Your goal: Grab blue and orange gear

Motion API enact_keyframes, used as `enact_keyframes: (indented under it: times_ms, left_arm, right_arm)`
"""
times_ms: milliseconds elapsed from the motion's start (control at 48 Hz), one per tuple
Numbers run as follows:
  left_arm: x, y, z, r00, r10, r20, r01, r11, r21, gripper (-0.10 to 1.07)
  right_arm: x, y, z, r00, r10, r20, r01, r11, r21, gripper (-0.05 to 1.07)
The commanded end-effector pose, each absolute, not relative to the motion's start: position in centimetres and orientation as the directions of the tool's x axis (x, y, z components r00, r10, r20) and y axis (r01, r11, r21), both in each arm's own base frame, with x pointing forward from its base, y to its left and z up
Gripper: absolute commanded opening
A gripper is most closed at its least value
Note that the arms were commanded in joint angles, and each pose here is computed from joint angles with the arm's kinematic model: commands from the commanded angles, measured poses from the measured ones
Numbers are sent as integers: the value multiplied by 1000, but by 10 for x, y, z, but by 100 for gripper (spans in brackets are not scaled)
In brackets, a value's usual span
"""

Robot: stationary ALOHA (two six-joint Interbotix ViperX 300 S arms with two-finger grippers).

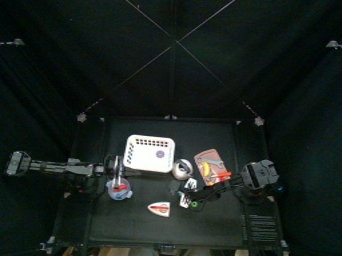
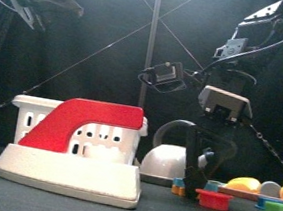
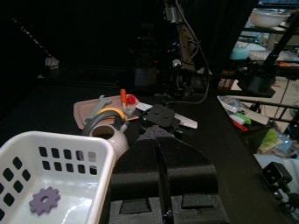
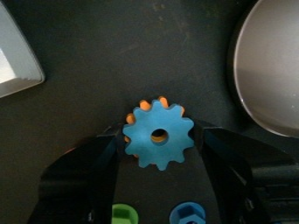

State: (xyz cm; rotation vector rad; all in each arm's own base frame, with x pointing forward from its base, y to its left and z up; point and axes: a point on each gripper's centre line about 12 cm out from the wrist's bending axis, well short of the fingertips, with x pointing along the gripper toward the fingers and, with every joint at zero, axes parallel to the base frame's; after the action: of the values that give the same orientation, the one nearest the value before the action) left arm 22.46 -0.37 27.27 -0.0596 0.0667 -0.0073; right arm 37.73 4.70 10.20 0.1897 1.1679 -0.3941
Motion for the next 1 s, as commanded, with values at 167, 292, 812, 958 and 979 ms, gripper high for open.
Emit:
enact_keyframes:
  times_ms: [167,292,812,958,979]
  left_arm:
    - [226,-4,279,999,-10,-45,7,998,-60,-3]
    - [226,-3,278,999,-7,-46,4,998,-60,-3]
    - [226,-2,280,999,-3,-33,1,998,-60,-3]
    - [226,-2,279,1000,-3,-31,1,998,-61,-3]
    - [226,-2,279,999,-1,-33,-1,998,-61,-3]
  right_arm:
    - [386,44,137,375,-228,-899,416,908,-57,68]
    - [389,43,147,390,-233,-891,422,905,-52,67]
    - [394,45,152,421,-217,-881,416,909,-25,67]
    - [395,46,152,431,-210,-878,412,911,-16,67]
    - [396,46,152,432,-209,-877,411,911,-15,67]
